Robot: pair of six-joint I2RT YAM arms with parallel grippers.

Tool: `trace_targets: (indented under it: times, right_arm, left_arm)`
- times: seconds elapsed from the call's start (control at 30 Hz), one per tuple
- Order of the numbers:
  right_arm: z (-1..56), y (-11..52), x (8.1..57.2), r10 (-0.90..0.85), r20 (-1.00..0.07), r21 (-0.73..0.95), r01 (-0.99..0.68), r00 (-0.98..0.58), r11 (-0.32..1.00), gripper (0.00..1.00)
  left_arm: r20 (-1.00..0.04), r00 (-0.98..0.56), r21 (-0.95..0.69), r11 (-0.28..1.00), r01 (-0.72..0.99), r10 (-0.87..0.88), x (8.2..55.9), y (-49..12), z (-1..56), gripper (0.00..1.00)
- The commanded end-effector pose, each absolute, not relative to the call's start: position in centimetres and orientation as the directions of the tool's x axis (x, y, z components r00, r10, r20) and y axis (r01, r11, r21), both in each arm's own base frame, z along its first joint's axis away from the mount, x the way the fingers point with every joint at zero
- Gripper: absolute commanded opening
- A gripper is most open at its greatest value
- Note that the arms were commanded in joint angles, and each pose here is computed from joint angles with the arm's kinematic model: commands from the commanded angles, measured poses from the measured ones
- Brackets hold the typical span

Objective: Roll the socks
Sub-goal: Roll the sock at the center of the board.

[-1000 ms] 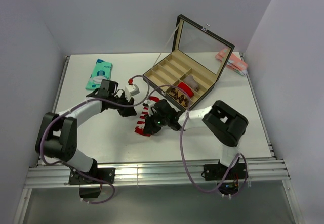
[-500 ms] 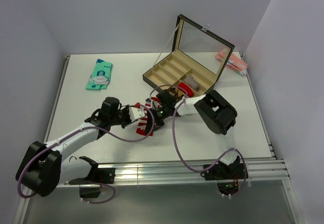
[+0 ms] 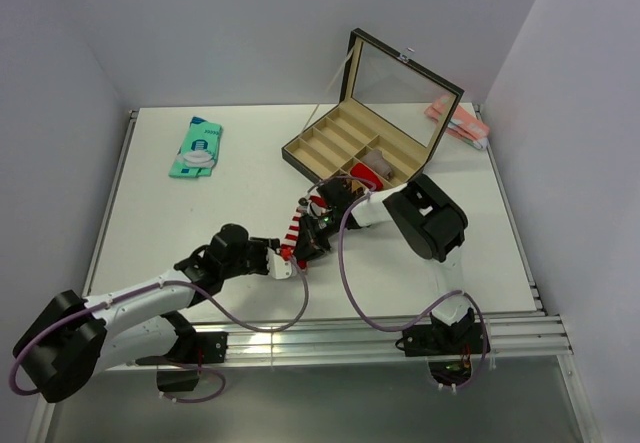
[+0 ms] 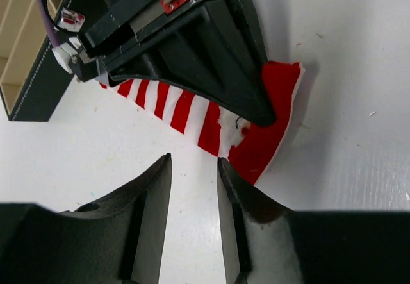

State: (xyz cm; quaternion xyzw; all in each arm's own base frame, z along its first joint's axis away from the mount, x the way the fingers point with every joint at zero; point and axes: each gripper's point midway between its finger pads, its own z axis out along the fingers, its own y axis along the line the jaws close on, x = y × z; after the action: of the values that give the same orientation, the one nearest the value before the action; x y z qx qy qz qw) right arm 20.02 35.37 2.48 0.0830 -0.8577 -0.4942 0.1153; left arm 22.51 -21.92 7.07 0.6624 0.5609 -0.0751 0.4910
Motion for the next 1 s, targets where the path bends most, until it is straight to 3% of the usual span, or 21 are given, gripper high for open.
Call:
trace_targets:
  times: [0.0, 0.13, 0.43, 0.77, 0.97]
  right_arm:
    - [1.6, 35.1, 19.8, -0.204, 0.243, 0.830, 0.095, -0.948, 0.549, 0.08]
    - [0.4, 34.7, 19.7, -0.187, 0.297, 0.799, 0.136, -0.936, 0.586, 0.02]
    - [-0.1, 34.5, 20.0, -0.177, 0.296, 0.795, 0.139, -0.939, 0.591, 0.07]
    - [0.2, 33.8, 19.6, -0.180, 0.288, 0.796, 0.131, -0.941, 0.591, 0.08]
    - [0.4, 33.1, 19.3, -0.181, 0.286, 0.795, 0.127, -0.941, 0.594, 0.08]
  left_arm:
    - [-0.614, 0.434, 0.636, 0.087, 0.767, 0.660, 22.9, -22.8, 8.2, 0.40]
    - [-0.578, 0.459, 0.638, 0.022, 0.770, 0.675, 22.0, -22.9, 7.3, 0.41]
    - [-0.508, 0.514, 0.626, -0.114, 0.771, 0.691, 19.6, -22.7, 4.2, 0.46]
    - [-0.514, 0.532, 0.660, -0.086, 0.747, 0.673, 20.3, -23.4, 3.7, 0.46]
    - [-0.509, 0.523, 0.673, -0.063, 0.737, 0.684, 21.5, -23.8, 3.4, 0.41]
